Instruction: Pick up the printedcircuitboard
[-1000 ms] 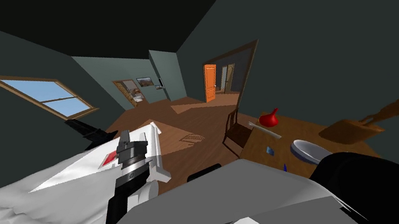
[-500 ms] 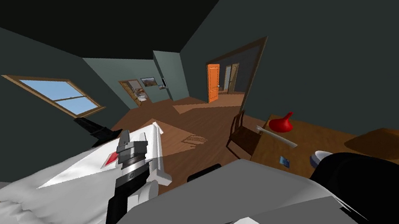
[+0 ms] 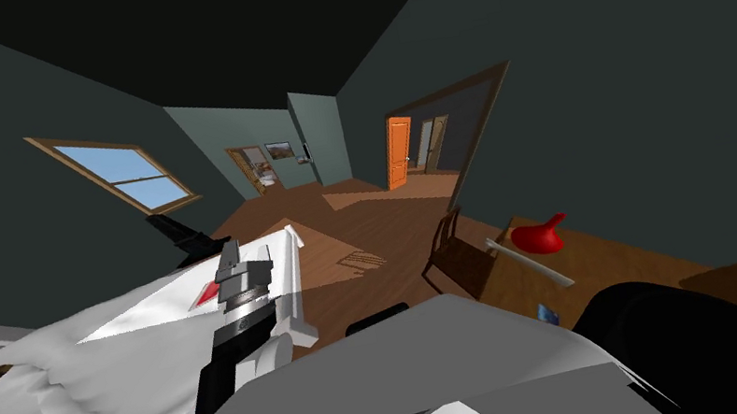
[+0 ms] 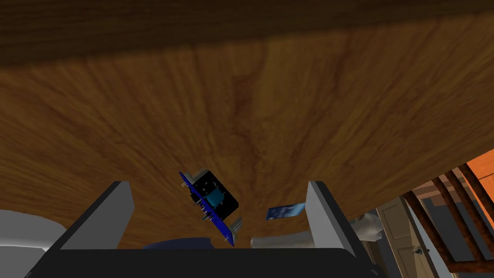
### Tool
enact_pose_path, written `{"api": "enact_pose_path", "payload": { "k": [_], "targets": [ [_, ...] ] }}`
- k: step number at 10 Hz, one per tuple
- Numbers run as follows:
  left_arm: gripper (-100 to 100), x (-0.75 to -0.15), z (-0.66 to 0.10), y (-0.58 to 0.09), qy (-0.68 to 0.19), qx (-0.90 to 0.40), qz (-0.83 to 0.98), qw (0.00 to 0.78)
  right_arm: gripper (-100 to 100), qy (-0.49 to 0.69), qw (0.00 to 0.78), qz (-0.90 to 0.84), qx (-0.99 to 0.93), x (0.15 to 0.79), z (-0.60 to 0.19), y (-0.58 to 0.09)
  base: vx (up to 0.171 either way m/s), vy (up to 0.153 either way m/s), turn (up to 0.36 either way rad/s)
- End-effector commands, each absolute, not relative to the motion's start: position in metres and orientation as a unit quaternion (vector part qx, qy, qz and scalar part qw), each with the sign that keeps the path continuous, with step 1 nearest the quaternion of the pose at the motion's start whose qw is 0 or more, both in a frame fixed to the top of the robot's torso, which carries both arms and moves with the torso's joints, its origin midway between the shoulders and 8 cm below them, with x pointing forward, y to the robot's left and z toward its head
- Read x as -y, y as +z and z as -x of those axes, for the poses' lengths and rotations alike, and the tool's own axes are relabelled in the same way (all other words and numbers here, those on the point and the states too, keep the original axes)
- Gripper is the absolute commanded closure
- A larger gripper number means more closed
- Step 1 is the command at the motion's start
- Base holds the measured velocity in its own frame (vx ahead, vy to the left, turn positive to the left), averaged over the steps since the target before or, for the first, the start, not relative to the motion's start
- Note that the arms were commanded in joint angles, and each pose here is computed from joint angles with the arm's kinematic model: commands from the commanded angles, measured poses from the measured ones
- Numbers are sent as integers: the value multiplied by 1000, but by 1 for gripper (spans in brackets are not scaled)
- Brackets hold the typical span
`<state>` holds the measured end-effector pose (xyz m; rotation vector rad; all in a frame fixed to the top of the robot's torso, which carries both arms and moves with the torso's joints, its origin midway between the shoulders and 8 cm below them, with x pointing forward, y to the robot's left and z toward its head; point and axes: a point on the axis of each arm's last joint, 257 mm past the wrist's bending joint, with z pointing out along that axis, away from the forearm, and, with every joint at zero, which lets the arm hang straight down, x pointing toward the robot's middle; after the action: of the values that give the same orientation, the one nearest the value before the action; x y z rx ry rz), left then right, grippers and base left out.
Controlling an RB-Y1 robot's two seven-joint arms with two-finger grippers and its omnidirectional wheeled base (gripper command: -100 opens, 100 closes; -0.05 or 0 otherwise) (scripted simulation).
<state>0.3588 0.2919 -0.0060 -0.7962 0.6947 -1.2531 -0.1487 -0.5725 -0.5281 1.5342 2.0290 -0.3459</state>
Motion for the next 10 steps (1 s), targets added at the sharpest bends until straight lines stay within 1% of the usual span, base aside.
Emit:
{"api": "enact_pose_path", "payload": {
  "k": [1, 2, 3, 4, 5, 6, 7, 8, 9, 10],
  "targets": [
    [0, -292, -359, -6, -559, -310, 355, 683, -100, -147, 261, -578, -759, 571, 174, -531, 140, -10, 62],
    [0, -292, -359, -6, -559, -310, 355, 683, -100, -165, 237, -579, -762, 570, 200, -532, 164, -9, 111],
    [0, -292, -359, -6, -559, -310, 355, 683, -100, -168, 232, -581, -762, 569, 206, -532, 129, -12, 51],
    [0, -292, -359, -6, -559, -310, 355, 683, -100, -169, 231, -581, -762, 569, 208, -532, 48, -6, -14],
    [0, -292, -359, -6, -559, -310, 355, 683, -100, -189, 202, -584, -763, 567, 238, -532, 97, -11, 93],
    [0, -292, -359, -6, -559, -310, 355, 683, -100, -193, 196, -586, -762, 565, 246, -532, 103, -19, 51],
    [0, -292, -359, -6, -559, -310, 355, 683, -100, -212, 167, -587, -763, 562, 276, -529, 132, -44, 66],
    [0, -292, -359, -6, -559, -310, 355, 683, -100, -229, 141, -586, -764, 558, 302, -526, 203, -47, 117],
    [0, -292, -359, -6, -559, -310, 355, 683, -100, -227, 145, -585, -765, 559, 297, -527, 165, -36, 35],
    [0, -292, -359, -6, -559, -310, 355, 683, -100, -230, 139, -587, -764, 558, 304, -526, 70, -14, -3]
  ]
}}
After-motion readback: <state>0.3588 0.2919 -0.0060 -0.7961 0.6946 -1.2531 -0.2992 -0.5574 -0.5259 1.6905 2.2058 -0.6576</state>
